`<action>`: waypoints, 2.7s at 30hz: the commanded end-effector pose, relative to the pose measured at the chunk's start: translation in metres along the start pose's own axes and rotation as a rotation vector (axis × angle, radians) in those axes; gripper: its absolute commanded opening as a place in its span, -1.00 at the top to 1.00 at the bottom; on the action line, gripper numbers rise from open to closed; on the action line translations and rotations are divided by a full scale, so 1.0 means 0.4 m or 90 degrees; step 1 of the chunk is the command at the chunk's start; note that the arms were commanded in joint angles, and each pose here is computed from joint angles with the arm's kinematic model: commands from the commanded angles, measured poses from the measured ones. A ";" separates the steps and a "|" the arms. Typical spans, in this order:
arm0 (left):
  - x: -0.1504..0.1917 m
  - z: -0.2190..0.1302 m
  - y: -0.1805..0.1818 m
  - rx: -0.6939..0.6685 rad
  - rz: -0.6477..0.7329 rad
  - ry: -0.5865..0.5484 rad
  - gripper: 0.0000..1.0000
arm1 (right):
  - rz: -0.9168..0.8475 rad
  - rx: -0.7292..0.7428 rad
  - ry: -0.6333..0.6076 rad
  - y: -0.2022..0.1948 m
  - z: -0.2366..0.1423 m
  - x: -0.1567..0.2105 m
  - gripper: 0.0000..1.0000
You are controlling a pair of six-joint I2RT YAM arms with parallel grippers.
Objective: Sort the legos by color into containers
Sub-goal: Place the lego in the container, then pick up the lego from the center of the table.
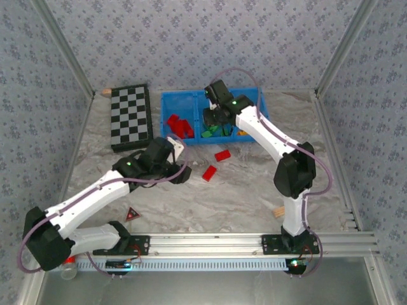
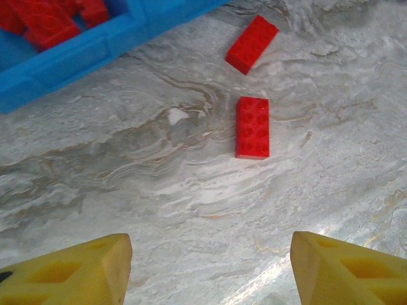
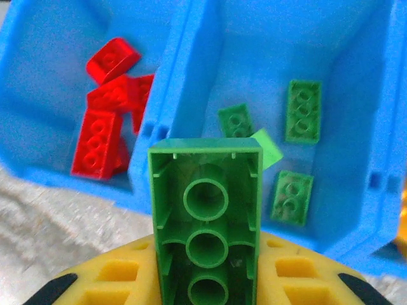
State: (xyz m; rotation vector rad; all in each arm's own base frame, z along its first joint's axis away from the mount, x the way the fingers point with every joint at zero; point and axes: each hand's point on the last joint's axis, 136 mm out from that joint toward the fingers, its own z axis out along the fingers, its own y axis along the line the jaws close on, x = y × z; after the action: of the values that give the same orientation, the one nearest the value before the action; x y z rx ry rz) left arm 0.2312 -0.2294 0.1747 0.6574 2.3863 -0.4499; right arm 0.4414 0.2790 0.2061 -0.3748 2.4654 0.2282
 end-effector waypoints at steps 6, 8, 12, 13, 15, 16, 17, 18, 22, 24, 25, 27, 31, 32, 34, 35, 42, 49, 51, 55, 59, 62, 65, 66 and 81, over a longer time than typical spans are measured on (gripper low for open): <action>-0.015 0.068 -0.071 0.019 0.044 -0.013 -0.36 | -0.119 0.068 0.035 -0.025 0.127 -0.018 0.42; -0.004 0.083 -0.085 0.024 0.058 0.002 -0.37 | -0.127 0.076 0.045 -0.035 0.149 -0.020 0.42; 0.011 0.102 -0.099 0.023 0.087 0.024 -0.41 | -0.121 0.095 0.053 -0.074 0.185 -0.028 0.42; 0.015 0.107 -0.101 0.023 0.092 0.032 -0.41 | -0.117 0.095 0.054 -0.082 0.196 -0.028 0.43; 0.022 0.117 -0.103 0.021 0.102 0.043 -0.42 | -0.113 0.095 0.054 -0.092 0.207 -0.030 0.43; 0.024 0.122 -0.106 0.021 0.106 0.047 -0.42 | -0.112 0.094 0.056 -0.094 0.215 -0.029 0.42; 0.025 0.126 -0.108 0.022 0.108 0.049 -0.42 | -0.111 0.094 0.056 -0.099 0.220 -0.030 0.43; 0.027 0.133 -0.111 0.023 0.109 0.054 -0.43 | -0.110 0.094 0.057 -0.102 0.226 -0.029 0.42; 0.033 0.158 -0.121 0.025 0.112 0.069 -0.43 | -0.104 0.086 0.065 -0.112 0.254 -0.024 0.43; 0.032 0.173 -0.123 0.023 0.113 0.075 -0.43 | -0.101 0.083 0.069 -0.116 0.268 -0.019 0.42; 0.031 0.183 -0.124 0.022 0.115 0.078 -0.43 | -0.101 0.081 0.071 -0.116 0.274 -0.017 0.42; 0.029 0.202 -0.127 0.019 0.122 0.085 -0.43 | -0.099 0.079 0.075 -0.119 0.283 -0.011 0.40; 0.018 0.238 -0.133 0.013 0.139 0.099 -0.44 | -0.096 0.074 0.075 -0.124 0.292 -0.008 0.37; 0.014 0.245 -0.133 0.011 0.141 0.100 -0.44 | -0.095 0.071 0.074 -0.123 0.293 -0.009 0.35; 0.008 0.261 -0.139 0.010 0.146 0.104 -0.44 | -0.094 0.069 0.076 -0.125 0.296 -0.006 0.32; 0.005 0.267 -0.139 0.009 0.147 0.107 -0.44 | -0.095 0.068 0.076 -0.125 0.296 -0.006 0.31; 0.005 0.324 -0.139 -0.006 0.161 0.133 -0.44 | -0.096 0.062 0.073 -0.130 0.296 -0.010 0.10; 0.009 0.368 -0.138 -0.016 0.176 0.155 -0.44 | -0.102 0.051 0.052 -0.121 0.264 -0.037 -0.02; 0.014 0.379 -0.135 -0.019 0.177 0.161 -0.44 | -0.103 0.048 0.044 -0.116 0.251 -0.047 -0.03; 0.023 0.399 -0.125 -0.034 0.175 0.173 -0.44 | -0.110 0.036 0.022 -0.096 0.209 -0.070 -0.05; 0.032 0.413 -0.113 -0.047 0.162 0.186 -0.41 | -0.117 0.025 0.000 -0.074 0.165 -0.091 -0.06; 0.039 0.423 -0.106 -0.055 0.153 0.197 -0.39 | -0.122 0.019 -0.013 -0.059 0.131 -0.102 -0.07; 0.046 0.432 -0.104 -0.055 0.142 0.207 -0.36 | -0.128 0.016 -0.026 -0.048 0.096 -0.113 -0.07; 0.048 0.435 -0.104 -0.052 0.139 0.210 -0.35 | -0.128 0.017 -0.029 -0.047 0.086 -0.115 -0.07; 0.093 0.457 -0.074 -0.072 0.086 0.272 0.15 | -0.079 0.038 -0.080 -0.091 -0.123 -0.096 -0.12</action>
State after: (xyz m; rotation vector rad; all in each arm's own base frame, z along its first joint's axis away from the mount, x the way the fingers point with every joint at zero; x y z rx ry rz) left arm 0.2773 -0.3336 0.0243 0.9568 2.6533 -0.1622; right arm 0.4650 0.2540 0.2380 -0.5356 2.3552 0.1159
